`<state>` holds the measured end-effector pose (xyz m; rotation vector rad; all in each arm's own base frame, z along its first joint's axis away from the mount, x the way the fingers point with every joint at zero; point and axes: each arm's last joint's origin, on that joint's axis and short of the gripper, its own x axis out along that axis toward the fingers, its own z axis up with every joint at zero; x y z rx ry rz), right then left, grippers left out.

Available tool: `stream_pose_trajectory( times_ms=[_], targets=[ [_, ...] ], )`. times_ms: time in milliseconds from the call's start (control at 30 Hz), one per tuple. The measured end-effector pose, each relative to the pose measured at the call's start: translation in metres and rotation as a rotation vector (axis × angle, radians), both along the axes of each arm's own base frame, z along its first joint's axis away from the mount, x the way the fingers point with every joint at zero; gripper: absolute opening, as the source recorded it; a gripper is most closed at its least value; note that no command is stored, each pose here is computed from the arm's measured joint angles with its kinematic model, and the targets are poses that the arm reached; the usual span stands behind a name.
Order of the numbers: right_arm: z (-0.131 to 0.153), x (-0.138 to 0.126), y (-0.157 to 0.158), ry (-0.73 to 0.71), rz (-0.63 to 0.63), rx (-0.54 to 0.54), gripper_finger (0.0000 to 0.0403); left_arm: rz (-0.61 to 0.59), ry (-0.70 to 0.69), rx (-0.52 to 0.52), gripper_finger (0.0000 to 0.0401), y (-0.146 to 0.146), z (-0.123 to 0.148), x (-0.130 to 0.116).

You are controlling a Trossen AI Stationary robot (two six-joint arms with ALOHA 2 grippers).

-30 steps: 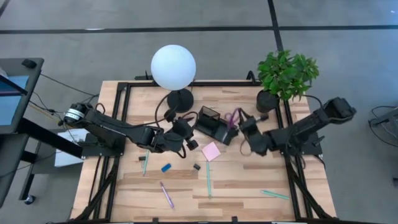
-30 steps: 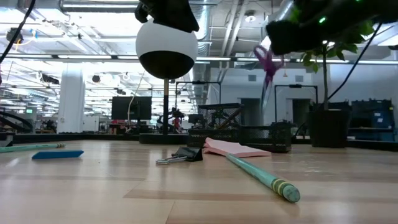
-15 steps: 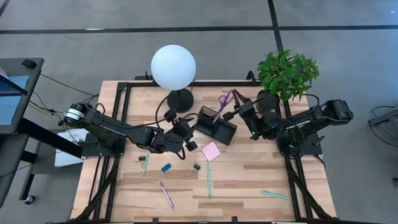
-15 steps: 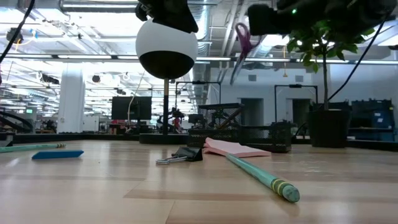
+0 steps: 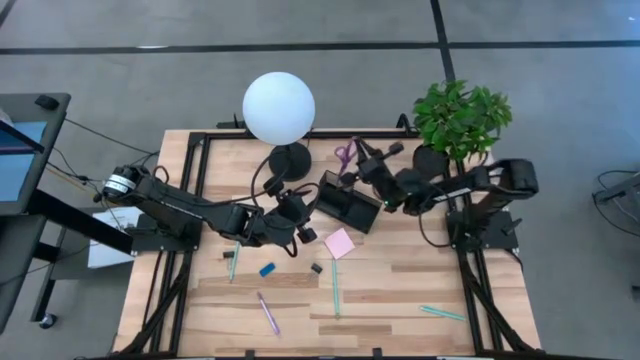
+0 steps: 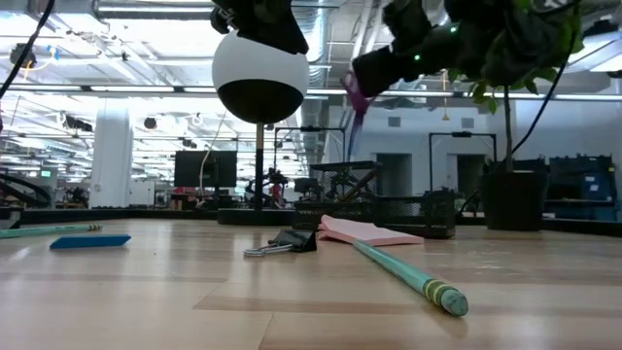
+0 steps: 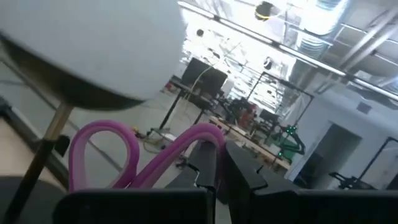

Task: Pick and place office supplies into organizer
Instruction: Put the violet scissors into the desk organizer

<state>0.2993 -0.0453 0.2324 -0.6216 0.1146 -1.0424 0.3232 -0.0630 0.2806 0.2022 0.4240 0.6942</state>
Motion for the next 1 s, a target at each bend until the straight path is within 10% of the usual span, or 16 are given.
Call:
stream_pose_trajectory(
  times_ms=[467,1000],
  targets=[
    [-0.058,0.023,0.002,0.206,-0.024,0.019,0.0047,-0.009,0.04,-0.038,0.0109,0.0,-0.006,-0.003],
    [-0.038,0.045,0.023,0.234,-0.062,0.004,0.0178,-0.04,0.016,-0.109,0.0109,-0.001,-0.007,-0.002]
  ],
)
